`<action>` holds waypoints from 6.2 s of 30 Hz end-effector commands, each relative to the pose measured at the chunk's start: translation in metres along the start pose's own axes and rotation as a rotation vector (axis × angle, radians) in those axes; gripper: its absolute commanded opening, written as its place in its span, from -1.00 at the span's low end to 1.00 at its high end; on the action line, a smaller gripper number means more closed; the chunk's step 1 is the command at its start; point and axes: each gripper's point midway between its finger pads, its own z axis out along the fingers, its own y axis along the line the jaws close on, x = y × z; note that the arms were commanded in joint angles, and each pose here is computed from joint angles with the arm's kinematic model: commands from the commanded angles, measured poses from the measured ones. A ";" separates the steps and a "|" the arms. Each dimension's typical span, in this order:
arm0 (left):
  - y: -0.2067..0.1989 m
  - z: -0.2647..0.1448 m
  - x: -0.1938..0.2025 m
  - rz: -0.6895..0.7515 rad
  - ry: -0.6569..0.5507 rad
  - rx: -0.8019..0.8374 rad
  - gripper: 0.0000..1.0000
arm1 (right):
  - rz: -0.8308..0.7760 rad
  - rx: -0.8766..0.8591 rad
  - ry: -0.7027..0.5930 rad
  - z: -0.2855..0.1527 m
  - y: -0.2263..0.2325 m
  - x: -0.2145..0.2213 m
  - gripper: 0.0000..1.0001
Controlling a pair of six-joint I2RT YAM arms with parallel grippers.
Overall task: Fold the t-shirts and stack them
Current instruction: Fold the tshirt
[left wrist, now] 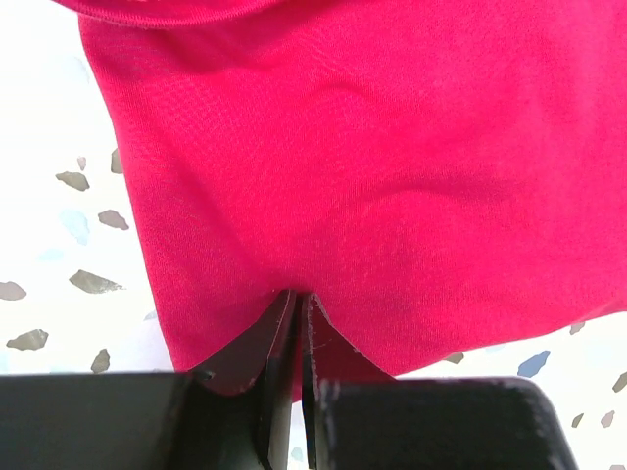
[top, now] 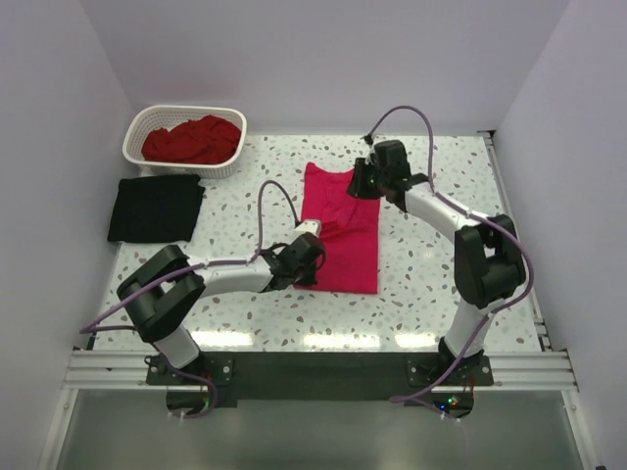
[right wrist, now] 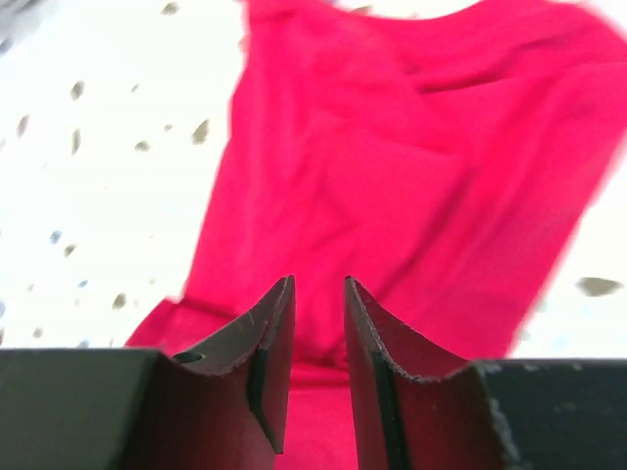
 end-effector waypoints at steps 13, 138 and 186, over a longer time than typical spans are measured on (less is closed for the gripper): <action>0.007 -0.008 0.014 -0.011 0.039 -0.014 -0.76 | -0.143 -0.503 0.269 -0.008 0.122 0.145 -0.38; 0.035 -0.053 0.017 -0.080 0.029 -0.073 0.46 | 0.042 0.234 0.486 -0.127 -0.025 0.256 -0.17; 0.036 -0.047 0.021 -0.039 0.063 -0.128 -0.03 | -0.074 0.344 0.567 -0.129 -0.039 0.287 -1.00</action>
